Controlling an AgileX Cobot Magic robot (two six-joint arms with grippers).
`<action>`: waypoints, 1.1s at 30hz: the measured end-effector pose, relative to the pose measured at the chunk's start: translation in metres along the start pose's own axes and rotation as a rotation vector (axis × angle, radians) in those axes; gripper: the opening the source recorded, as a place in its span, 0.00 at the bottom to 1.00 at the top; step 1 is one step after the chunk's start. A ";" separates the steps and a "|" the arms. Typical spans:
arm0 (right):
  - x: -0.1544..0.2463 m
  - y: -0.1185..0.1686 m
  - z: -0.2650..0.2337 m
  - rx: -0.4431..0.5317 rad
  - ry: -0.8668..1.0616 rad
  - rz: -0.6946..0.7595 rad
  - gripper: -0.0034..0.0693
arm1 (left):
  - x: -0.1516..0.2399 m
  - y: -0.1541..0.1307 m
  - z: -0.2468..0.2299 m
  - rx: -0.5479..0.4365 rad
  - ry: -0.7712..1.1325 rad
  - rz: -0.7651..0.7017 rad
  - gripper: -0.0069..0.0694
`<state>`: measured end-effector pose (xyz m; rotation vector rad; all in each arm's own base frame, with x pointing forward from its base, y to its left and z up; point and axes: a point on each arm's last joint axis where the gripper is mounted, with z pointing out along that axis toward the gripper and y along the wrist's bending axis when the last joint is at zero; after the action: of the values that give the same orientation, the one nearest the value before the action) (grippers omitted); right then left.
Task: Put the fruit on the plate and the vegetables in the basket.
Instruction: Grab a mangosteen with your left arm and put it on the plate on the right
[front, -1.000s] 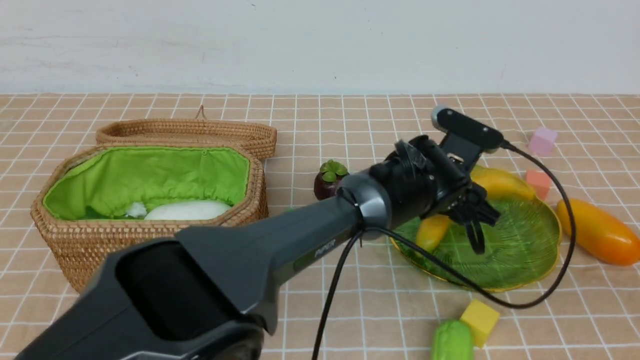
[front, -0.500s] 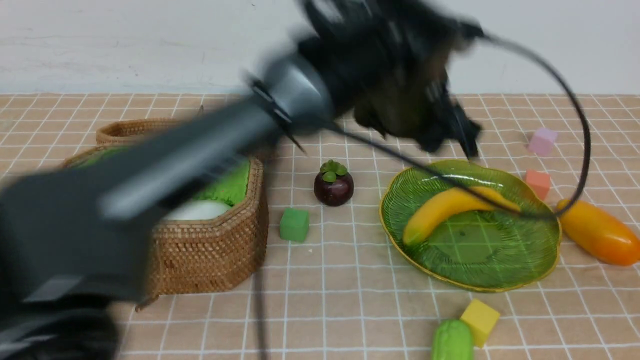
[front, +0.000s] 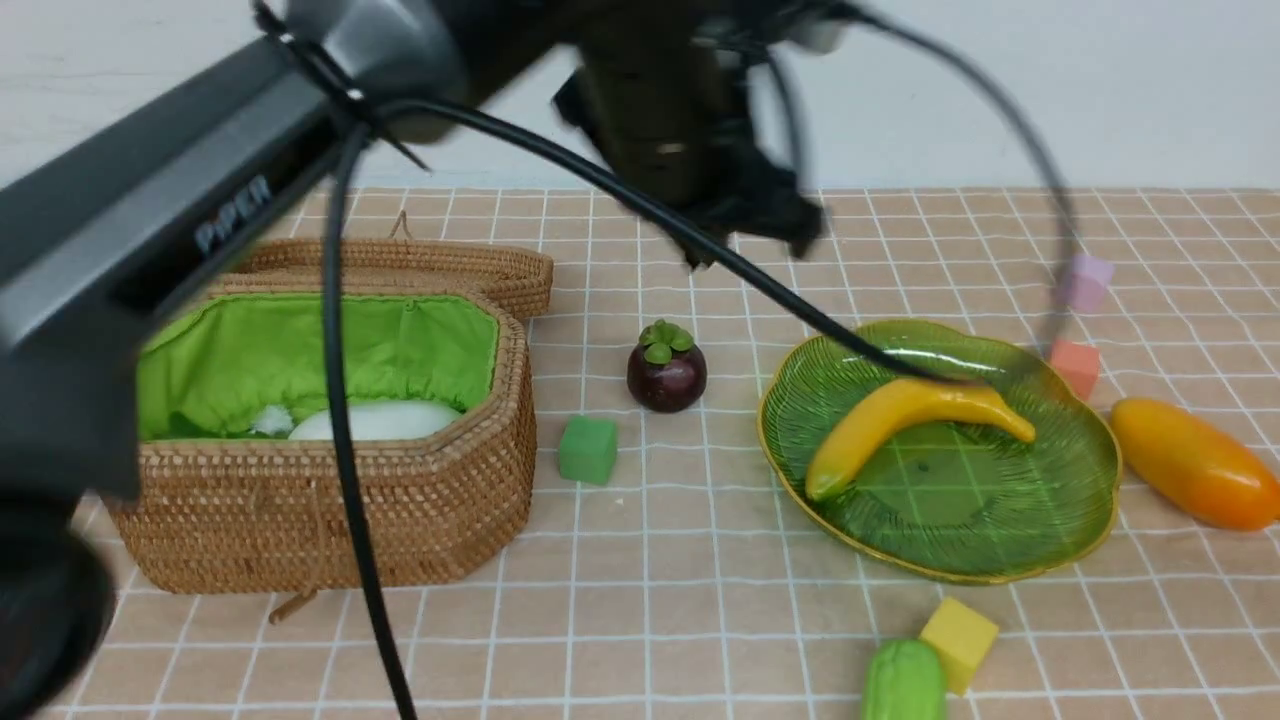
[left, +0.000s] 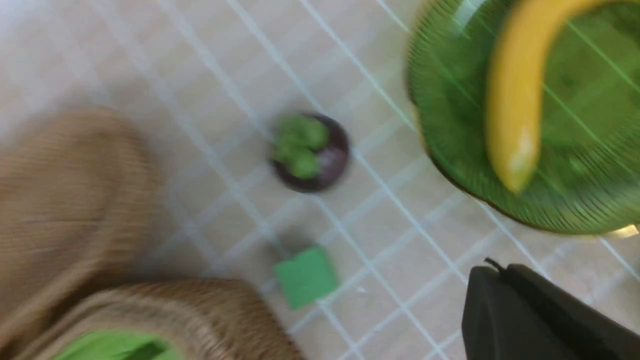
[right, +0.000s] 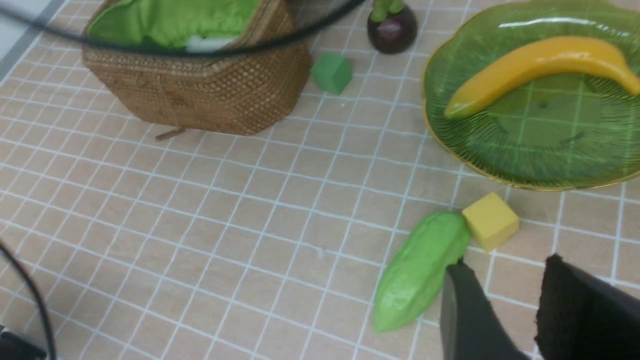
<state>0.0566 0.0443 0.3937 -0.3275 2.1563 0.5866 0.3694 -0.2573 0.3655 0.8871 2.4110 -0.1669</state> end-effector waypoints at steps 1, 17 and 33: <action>0.000 0.000 0.000 -0.002 0.001 -0.015 0.37 | 0.005 0.028 0.020 0.070 0.022 -0.032 0.07; 0.000 0.002 0.000 -0.021 0.006 -0.032 0.37 | 0.012 0.071 0.138 0.075 -0.115 0.316 0.85; 0.001 0.004 0.000 -0.045 0.018 -0.017 0.37 | 0.028 0.074 0.194 0.056 -0.094 0.379 0.87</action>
<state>0.0542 0.0479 0.3936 -0.3771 2.1582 0.6253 0.4881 -0.2420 0.1939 1.3109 2.1162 -0.1282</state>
